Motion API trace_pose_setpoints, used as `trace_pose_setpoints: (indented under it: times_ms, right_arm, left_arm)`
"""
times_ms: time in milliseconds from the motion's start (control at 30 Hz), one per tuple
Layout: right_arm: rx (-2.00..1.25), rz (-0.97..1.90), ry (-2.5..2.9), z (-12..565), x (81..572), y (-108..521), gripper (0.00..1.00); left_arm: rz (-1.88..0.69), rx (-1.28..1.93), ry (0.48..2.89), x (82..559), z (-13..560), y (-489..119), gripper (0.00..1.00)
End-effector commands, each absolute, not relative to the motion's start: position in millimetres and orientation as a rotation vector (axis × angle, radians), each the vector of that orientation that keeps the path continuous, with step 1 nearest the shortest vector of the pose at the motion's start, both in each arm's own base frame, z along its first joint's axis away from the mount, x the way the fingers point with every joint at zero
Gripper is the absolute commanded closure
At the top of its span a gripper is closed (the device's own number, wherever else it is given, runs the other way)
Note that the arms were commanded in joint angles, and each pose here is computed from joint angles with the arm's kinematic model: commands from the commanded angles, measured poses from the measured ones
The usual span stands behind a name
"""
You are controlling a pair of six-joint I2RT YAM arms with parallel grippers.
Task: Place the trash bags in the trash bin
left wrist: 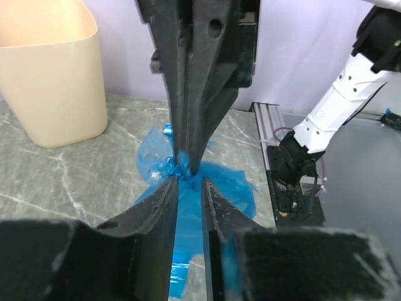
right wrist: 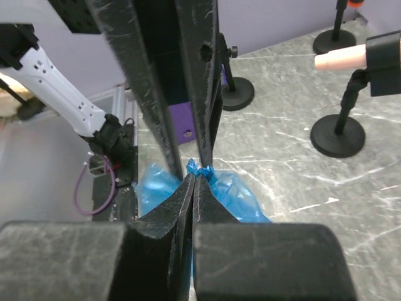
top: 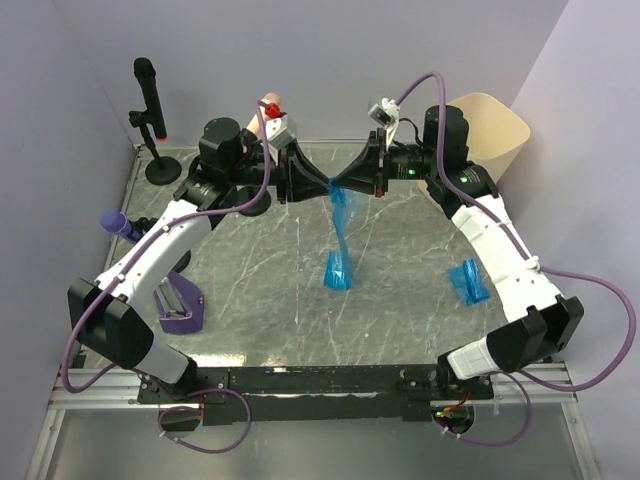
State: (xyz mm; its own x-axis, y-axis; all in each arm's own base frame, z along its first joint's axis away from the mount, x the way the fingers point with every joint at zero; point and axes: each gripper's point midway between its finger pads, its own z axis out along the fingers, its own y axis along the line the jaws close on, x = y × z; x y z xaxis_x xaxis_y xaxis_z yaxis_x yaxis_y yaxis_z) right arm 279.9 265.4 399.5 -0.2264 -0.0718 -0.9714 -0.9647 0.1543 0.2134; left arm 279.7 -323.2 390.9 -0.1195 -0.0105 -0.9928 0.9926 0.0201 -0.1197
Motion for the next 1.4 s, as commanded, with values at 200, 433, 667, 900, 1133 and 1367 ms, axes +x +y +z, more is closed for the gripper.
trace_pose_setpoints:
  times_ms: [200,433,667,900,1133,1367]
  right_arm:
    - [-1.101,1.253,1.42,415.8,274.1,278.7,1.0]
    - [-1.158,1.245,1.41,406.4,250.2,268.0,1.0]
    - [-1.142,1.22,1.463,389.3,240.6,259.4,1.0]
    - [-1.089,1.217,1.419,411.3,252.6,259.0,1.0]
    - [-1.054,1.28,1.383,436.1,268.5,270.2,1.0]
    - [-1.035,1.293,1.399,434.0,280.3,279.8,1.0]
  left_arm:
    - [-1.263,1.151,1.185,275.0,424.1,-326.7,0.99]
    - [-1.165,1.075,1.239,296.6,424.8,-308.0,0.99]
    - [-1.165,1.064,1.253,299.0,423.8,-302.6,0.99]
    - [-1.258,1.227,1.262,272.0,400.1,-308.4,0.92]
    - [-1.281,1.286,1.186,270.1,406.9,-315.8,0.94]
    - [-1.406,1.262,1.148,263.2,429.5,-328.2,0.62]
